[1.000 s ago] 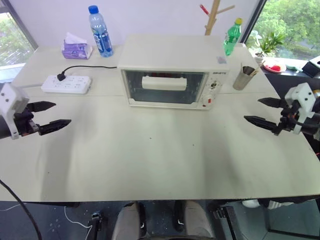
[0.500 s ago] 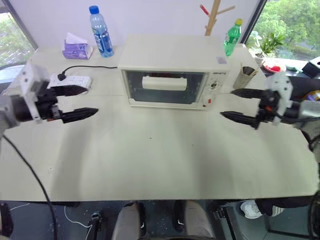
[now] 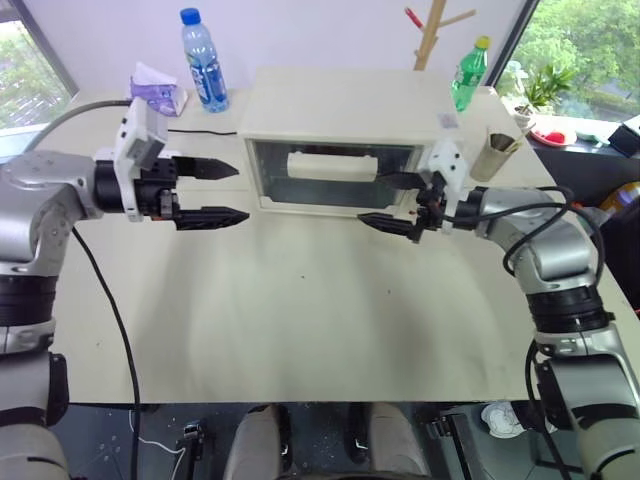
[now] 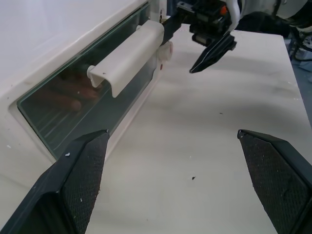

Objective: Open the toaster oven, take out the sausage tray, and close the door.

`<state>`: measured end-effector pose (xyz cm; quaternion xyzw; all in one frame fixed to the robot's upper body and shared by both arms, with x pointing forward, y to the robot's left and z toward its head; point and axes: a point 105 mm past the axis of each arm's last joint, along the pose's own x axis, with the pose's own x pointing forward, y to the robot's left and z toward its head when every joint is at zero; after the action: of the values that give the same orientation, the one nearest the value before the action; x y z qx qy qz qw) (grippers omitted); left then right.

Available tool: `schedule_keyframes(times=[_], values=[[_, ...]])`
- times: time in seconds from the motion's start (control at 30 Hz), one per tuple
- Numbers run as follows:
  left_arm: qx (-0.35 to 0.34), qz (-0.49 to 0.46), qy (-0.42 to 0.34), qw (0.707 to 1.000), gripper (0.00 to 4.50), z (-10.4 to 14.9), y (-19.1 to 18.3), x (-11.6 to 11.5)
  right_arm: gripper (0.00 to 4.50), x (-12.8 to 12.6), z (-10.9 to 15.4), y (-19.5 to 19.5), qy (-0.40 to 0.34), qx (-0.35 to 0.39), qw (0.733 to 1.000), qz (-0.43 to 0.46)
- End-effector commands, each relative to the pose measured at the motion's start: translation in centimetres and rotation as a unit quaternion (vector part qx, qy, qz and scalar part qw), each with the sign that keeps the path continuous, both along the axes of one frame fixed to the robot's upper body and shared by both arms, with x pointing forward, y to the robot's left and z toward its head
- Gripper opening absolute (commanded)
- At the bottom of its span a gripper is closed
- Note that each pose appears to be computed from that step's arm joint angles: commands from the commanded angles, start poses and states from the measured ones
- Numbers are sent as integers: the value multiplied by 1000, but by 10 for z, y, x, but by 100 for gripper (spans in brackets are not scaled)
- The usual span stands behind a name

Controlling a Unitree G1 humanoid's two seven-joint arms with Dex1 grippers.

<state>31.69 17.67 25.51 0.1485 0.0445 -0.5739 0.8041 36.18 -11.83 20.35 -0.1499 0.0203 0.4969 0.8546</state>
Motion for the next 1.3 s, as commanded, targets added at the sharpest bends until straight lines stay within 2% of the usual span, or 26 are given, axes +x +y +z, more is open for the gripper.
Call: schedule_keyframes(times=[0.03, 0.3, 0.6, 0.8, 0.83, 0.9, 1.03, 1.13, 1.3], values=[[2, 3, -30, 1000, 447, 14, 2, -1, 450, -1, 23, 11, -44, 11, 999, 22], [0, 16, -27, 999, 447, 9, 5, 3, 450, -21, 30, 27, -57, 33, 995, 78], [-14, 22, -30, 999, 447, 14, 0, 17, 450, -46, 18, 40, -49, 53, 993, 96], [-63, 12, -31, 997, 447, 33, -12, 31, 450, -60, -1, 43, -33, 50, 994, 89], [-71, 10, -30, 997, 408, 36, -14, 33, 450, -62, -3, 43, -30, 49, 994, 88], [-83, 9, -27, 996, 366, 39, -17, 38, 450, -64, -9, 44, -24, 49, 995, 84], [-64, 16, -32, 997, 147, 31, -21, 51, 450, -67, -19, 44, -15, 48, 996, 74], [-40, 18, -35, 998, 4, 20, -23, 58, 450, -68, -21, 43, -13, 52, 996, 68], [39, 21, -49, 998, 4, -12, -21, 68, 450, -68, -20, 43, -15, 56, 997, 60]])
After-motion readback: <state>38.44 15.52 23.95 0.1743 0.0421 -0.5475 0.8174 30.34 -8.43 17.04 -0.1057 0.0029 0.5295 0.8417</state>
